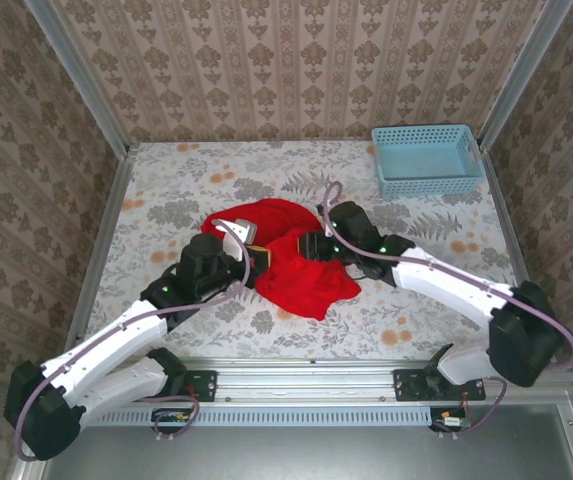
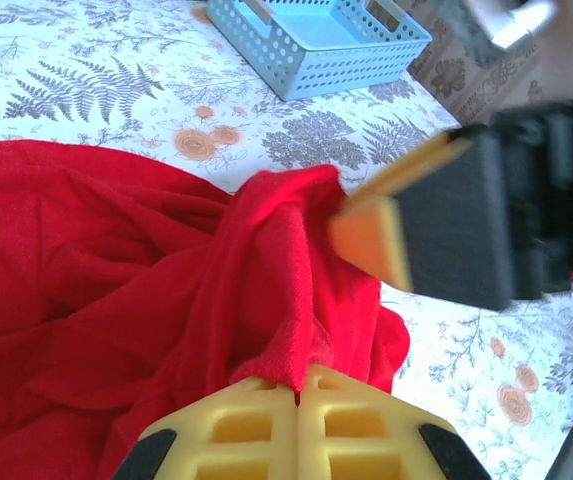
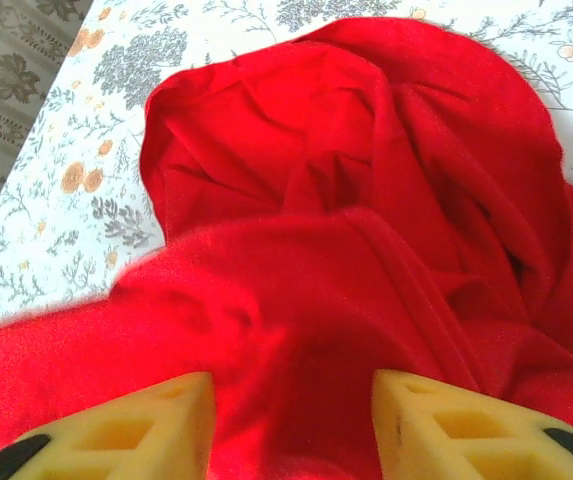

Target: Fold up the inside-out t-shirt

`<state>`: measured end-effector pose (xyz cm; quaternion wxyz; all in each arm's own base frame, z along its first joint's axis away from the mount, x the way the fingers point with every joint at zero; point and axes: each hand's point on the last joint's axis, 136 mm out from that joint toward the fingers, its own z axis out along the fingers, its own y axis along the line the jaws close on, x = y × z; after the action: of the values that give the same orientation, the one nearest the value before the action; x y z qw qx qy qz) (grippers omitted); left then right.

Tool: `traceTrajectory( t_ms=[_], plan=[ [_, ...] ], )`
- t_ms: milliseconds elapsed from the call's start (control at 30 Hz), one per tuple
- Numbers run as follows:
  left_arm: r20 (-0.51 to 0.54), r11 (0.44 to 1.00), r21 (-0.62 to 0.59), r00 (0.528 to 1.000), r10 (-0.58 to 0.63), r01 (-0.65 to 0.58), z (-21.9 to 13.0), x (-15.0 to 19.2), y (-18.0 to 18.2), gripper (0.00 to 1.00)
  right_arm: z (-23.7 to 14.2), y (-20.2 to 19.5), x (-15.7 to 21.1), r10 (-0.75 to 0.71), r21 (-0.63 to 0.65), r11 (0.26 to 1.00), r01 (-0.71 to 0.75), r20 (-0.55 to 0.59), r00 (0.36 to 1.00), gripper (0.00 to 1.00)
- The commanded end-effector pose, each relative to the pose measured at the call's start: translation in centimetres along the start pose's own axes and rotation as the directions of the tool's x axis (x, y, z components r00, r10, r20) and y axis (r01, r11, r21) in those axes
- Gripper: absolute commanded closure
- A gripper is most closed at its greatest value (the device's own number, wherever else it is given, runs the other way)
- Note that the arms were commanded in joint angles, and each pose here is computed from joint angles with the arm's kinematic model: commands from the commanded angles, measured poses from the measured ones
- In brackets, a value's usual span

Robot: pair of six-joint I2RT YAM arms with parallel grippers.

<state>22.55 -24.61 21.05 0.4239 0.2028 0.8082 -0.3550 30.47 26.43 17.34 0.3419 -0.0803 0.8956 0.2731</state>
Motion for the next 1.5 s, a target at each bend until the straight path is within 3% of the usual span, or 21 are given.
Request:
traceTrajectory(
  t_ms=[0, 133, 267, 367, 467, 567, 833, 1000, 1100, 1167, 1333, 1467],
  plan=[
    [-0.009, 0.997, 0.069, 0.999, -0.045, 0.046, -0.6, -0.1, -0.7, 1.00, -1.2, -1.0, 1.6, -0.013, 0.004, 1.000, 0.013, 0.005, 1.000, 0.48],
    [0.004, 0.998, 0.059, 0.999, -0.039, 0.039, -1.2, -0.8, -0.4, 1.00, -0.3, -2.5, 4.1, 0.002, 0.016, 1.000, -0.002, -0.027, 1.000, 0.37],
    [0.015, 0.998, 0.050, 0.999, -0.044, 0.043, -1.9, -1.3, -0.1, 1.00, 1.3, -2.2, 4.9, 0.011, -0.022, 1.000, -0.012, -0.047, 0.999, 0.36],
    [0.027, 0.998, 0.031, 0.998, -0.051, 0.050, -2.6, -1.8, 0.3, 1.00, 2.1, -2.1, 4.6, -0.003, -0.017, 1.000, 0.002, -0.059, 0.998, 0.51],
    [0.044, 0.998, -0.008, 0.998, -0.054, 0.055, -3.6, -2.6, 0.9, 1.00, 1.9, -2.4, 3.8, -0.035, 0.024, 0.999, 0.036, -0.042, 0.999, 0.80],
    [0.075, 0.996, -0.055, 0.995, -0.068, 0.072, -5.0, -3.6, 1.7, 1.00, 0.6, -3.9, 3.0, -0.067, 0.133, 0.989, 0.070, -0.025, 0.997, 1.00],
    [0.168, 0.987, -0.089, 0.979, -0.115, 0.132, -8.3, -6.5, 2.3, 1.00, -3.3, -6.8, 2.1, -0.169, 0.351, 0.921, 0.172, -0.038, 0.985, 1.00],
    [0.097, 0.986, -0.109, 0.988, -0.117, 0.127, -7.5, -6.7, 2.3, 1.00, -4.0, -5.6, 1.5, -0.271, 0.409, 0.870, 0.275, -0.069, 0.960, 1.00],
    [0.005, 0.990, -0.086, 0.993, -0.115, 0.115, -4.9, -5.4, 1.8, 1.00, -3.3, -4.6, 1.3, -0.257, 0.367, 0.893, 0.260, -0.059, 0.965, 0.88],
    [-0.056, 0.994, -0.070, 0.994, -0.088, 0.084, -3.2, -4.3, 0.9, 1.00, -3.4, -3.9, 1.1, -0.239, 0.328, 0.915, 0.235, -0.031, 0.971, 0.67],
    [-0.123, 0.999, -0.035, 0.992, -0.032, 0.028, -1.5, -2.9, -0.7, 1.00, -5.1, -1.0, 0.4, -0.302, 0.165, 0.944, 0.286, 0.082, 0.950, 0.39],
    [-0.102, 1.000, -0.023, 0.995, -0.018, 0.015, -2.0, -3.0, -0.9, 1.00, -5.8, 2.5, 0.9, -0.418, -0.023, 0.902, 0.430, 0.193, 0.888, 0.33]
  ],
)
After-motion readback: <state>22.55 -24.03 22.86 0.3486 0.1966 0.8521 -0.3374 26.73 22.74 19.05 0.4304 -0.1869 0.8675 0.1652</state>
